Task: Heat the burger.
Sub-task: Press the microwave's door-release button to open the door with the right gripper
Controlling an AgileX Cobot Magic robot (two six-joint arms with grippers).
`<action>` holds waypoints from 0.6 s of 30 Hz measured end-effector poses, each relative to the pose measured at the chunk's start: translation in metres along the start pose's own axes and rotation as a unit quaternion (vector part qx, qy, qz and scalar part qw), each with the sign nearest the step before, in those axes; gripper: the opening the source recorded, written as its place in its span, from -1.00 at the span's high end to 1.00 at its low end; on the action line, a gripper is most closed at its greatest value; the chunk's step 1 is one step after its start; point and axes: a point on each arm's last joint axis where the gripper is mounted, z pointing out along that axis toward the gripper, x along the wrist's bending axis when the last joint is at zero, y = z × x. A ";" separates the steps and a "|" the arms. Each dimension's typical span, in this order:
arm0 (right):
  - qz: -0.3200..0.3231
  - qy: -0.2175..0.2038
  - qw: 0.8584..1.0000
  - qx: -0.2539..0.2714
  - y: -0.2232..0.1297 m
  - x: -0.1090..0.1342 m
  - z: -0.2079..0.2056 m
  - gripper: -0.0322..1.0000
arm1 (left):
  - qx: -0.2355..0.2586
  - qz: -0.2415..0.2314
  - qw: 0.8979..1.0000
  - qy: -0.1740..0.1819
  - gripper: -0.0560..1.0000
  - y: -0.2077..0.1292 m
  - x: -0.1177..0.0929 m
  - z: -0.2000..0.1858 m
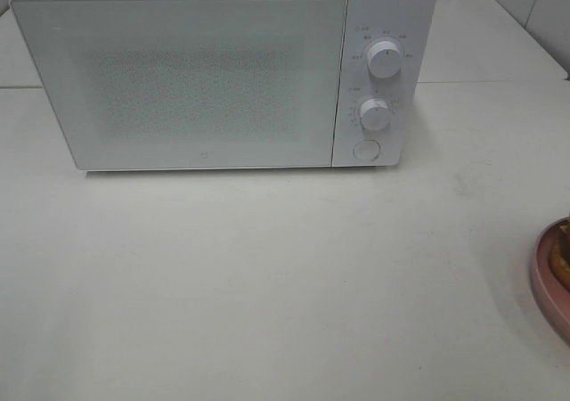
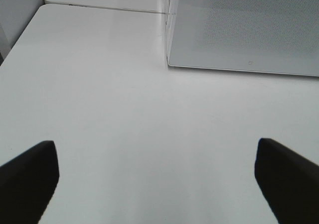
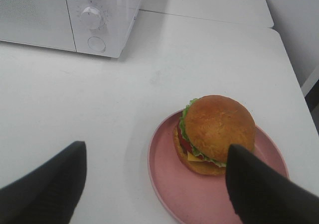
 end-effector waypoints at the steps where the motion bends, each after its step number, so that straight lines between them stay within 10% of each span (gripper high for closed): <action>1: 0.000 0.000 1.000 0.000 0.000 0.000 0.000 -0.51 | 0.000 0.000 1.000 0.000 -0.98 0.000 0.000 0.000; 18: 0.009 0.000 1.000 0.000 0.000 0.000 0.000 -0.51 | 0.000 0.000 1.000 0.000 -0.98 0.000 0.000 0.000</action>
